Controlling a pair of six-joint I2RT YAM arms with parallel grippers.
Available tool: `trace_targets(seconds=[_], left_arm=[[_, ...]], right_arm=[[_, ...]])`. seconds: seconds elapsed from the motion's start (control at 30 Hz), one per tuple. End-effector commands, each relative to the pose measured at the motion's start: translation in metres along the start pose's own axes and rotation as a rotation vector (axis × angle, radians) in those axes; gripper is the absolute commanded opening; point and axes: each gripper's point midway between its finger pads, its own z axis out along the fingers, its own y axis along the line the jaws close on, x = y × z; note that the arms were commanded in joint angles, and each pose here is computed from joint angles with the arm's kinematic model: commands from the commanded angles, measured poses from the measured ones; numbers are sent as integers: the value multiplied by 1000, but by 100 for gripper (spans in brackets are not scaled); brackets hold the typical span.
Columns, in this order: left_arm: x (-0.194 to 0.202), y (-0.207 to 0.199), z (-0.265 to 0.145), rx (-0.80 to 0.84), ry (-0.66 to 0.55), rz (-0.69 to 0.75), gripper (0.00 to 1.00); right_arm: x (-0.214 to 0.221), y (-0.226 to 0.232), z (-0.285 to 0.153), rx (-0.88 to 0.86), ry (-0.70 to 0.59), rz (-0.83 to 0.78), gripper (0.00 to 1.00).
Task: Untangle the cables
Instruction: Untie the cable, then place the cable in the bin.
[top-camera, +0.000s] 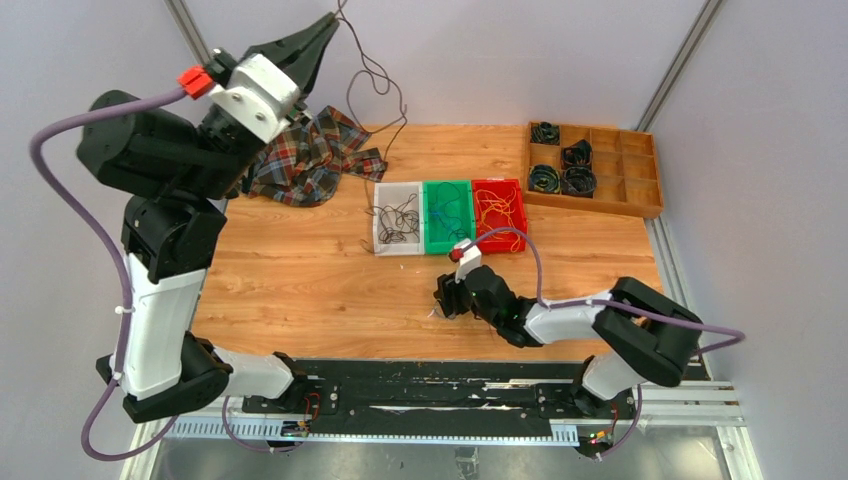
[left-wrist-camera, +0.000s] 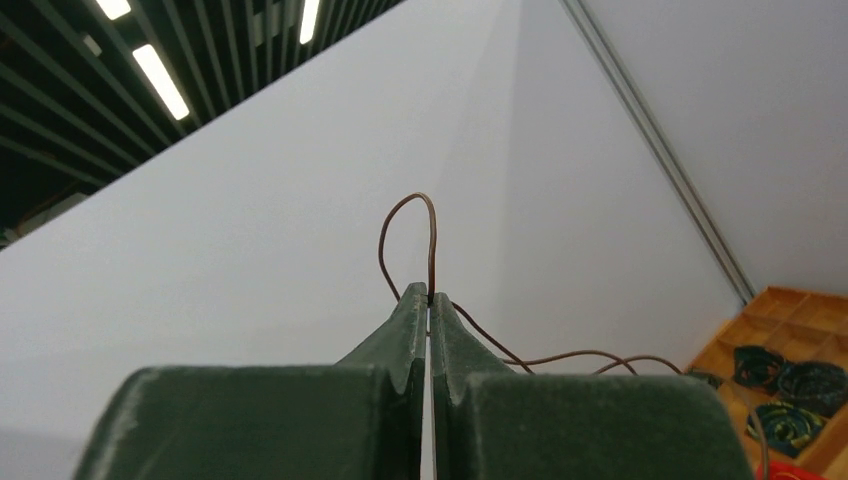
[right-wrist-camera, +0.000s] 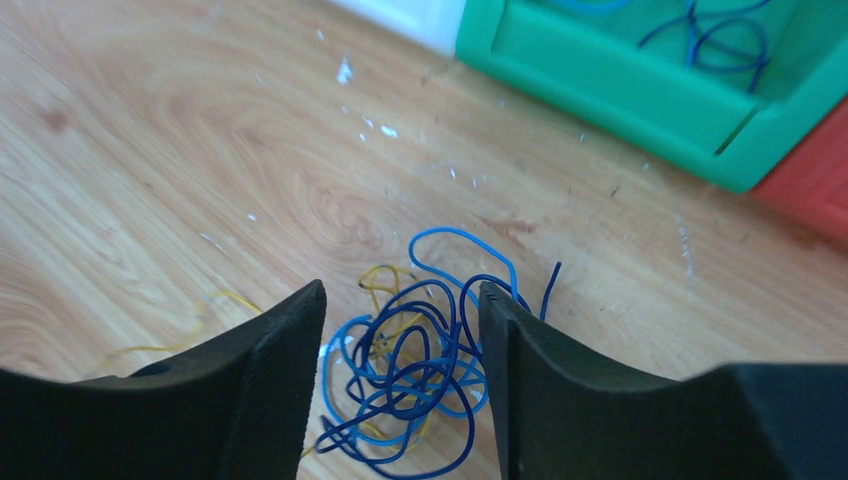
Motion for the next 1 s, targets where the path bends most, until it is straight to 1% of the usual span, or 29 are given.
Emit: trace_targets(seconds=[0.0,0.23,0.33,0.63,0.8,0.9,0.97], left_arm=[[32,-17,4,9,70,10,0],[86,-51,10,69,190,12,1],[109,-64,14,92,243,17,1],[156,-79,22,97,363,80,1],[192,-89,19,122,487,144,1],[216,-93,14,128,535,190,1],[228,-92,11,125,559,194,1]], right_arm=[[-33,0,-16,23,-65,27,60],[-71,-7,-40,52,-168,34,61],[-79,-14,-47,79,-195,33,62],[-75,-35,-56,150,-187,30,62],[-72,-42,-61,177,-175,19,61],[-69,-48,-66,197,-165,13,60],[-68,-50,-70,206,-165,10,60]])
